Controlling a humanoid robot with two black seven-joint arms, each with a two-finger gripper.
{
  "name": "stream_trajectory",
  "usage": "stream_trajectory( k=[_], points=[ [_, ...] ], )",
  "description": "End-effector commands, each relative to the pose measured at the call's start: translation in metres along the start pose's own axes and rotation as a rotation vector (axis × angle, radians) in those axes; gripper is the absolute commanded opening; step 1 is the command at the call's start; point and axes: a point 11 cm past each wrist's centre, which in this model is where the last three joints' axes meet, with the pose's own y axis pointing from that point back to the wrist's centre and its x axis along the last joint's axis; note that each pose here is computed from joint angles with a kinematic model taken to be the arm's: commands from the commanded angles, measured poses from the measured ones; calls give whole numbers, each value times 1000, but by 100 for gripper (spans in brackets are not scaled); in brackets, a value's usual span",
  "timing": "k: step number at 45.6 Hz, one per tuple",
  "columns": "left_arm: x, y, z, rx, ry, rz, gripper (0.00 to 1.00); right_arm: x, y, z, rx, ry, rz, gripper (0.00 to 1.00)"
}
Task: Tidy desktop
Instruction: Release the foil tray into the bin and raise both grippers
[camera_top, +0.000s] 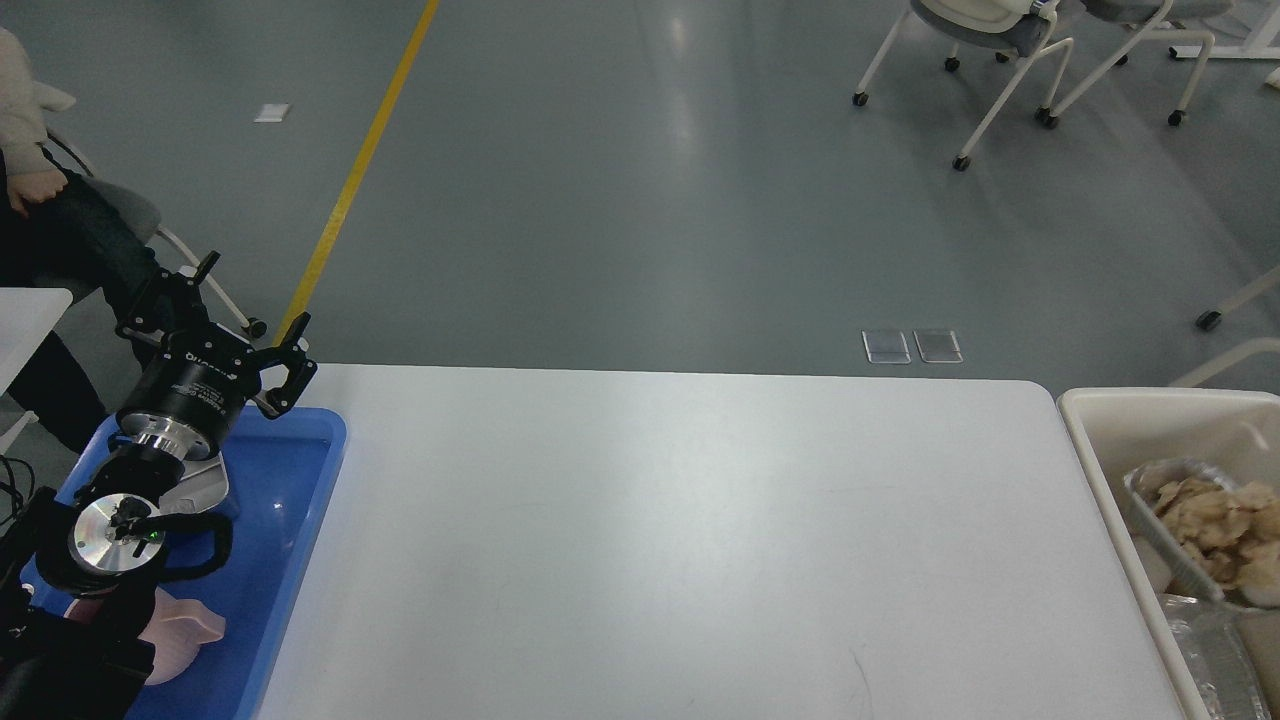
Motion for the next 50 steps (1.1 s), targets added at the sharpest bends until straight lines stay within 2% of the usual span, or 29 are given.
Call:
stream_trajectory(
  k=[1, 5, 10, 14, 18, 22, 25, 31, 34, 39, 50],
  points=[
    [1, 1, 1, -2, 0, 5, 97, -3, -1, 1, 0, 2, 0, 100],
    [3, 1, 4, -4, -6, 6, 97, -17, -2, -5, 17, 8, -24, 100],
    [4, 2, 9, -12, -12, 10, 97, -65, -4, -44, 89, -33, -105, 100],
    [6, 2, 13, -23, -13, 12, 97, -113, -6, -56, 124, -93, -196, 100],
    [8, 4, 18, -34, -13, 18, 97, -134, 1, -78, 167, -122, -247, 100],
    [15, 9, 23, -46, -13, 33, 97, -159, 20, -135, 269, -180, -322, 100],
    [19, 12, 26, -52, -20, 39, 97, -195, 39, -165, 323, -277, -446, 100],
    [28, 21, 34, -72, -20, 53, 97, -220, 99, -226, 482, -614, -768, 100],
    [35, 28, 37, -83, -17, 67, 97, -241, 126, -229, 565, -709, -924, 100],
    [40, 36, 37, -87, -16, 74, 97, -242, 156, -225, 744, -902, -1026, 100],
    [35, 53, 36, -105, -15, 60, 97, -229, 160, -178, 794, -1091, -1040, 100]
  ],
)
